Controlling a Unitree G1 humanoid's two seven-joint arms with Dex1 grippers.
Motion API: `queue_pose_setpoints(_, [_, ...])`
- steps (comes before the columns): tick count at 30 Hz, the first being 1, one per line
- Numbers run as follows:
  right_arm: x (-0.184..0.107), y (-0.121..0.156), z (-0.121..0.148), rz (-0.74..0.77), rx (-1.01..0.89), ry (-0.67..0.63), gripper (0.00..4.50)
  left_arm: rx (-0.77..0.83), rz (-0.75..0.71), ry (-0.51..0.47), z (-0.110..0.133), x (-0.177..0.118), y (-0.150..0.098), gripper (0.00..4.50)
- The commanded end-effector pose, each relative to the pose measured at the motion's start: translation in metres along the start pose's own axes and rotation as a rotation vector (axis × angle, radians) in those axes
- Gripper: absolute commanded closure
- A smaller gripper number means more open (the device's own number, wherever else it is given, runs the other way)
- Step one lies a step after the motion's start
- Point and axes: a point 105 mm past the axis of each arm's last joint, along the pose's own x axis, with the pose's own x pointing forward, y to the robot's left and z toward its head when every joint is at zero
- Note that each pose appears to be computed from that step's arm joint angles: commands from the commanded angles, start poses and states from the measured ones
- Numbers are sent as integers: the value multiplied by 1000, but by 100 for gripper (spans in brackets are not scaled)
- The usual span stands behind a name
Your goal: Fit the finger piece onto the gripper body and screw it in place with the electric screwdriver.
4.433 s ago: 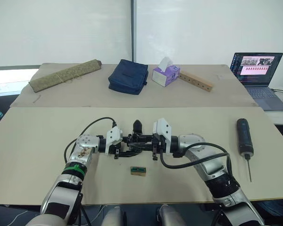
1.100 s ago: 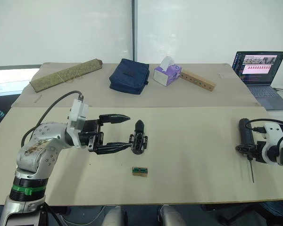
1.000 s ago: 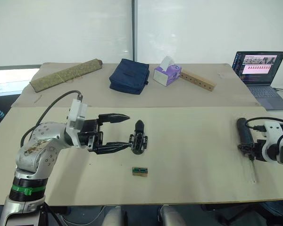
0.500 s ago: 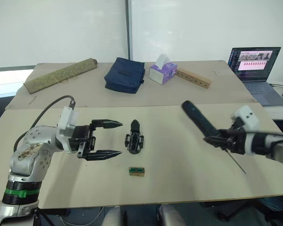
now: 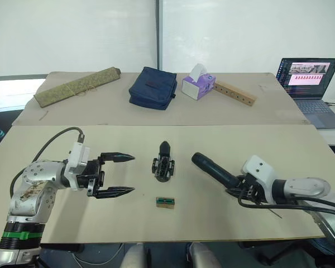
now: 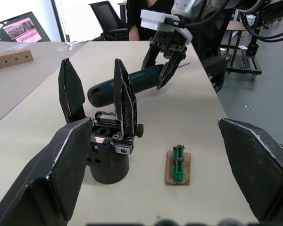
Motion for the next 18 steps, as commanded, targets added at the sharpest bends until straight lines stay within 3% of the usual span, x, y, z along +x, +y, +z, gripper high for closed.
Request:
queue_pose_setpoints(1, [-5, -4, 7, -8, -36, -16, 254, 37, -8, -5, 4, 3, 0, 0])
queue_pose_setpoints(3, [-5, -3, 3, 7, -23, 0, 254, 39, -11, -12, 4, 4, -1, 0])
queue_pose_setpoints(5, [-6, -2, 1, 23, -1, 7, 148, 42, -15, -23, 6, 7, -1, 0])
queue_pose_setpoints(9, [-13, -5, 3, 43, -7, 32, 10, 52, -28, -36, 10, 13, -1, 0])
queue_pose_setpoints(15, [-37, -13, 26, 59, -9, 37, 4, 64, -59, -21, 7, 17, -7, 0])
queue_pose_setpoints(18, [-53, -15, 27, 74, -132, 195, 4, 69, -68, -40, 9, 21, -5, 0])
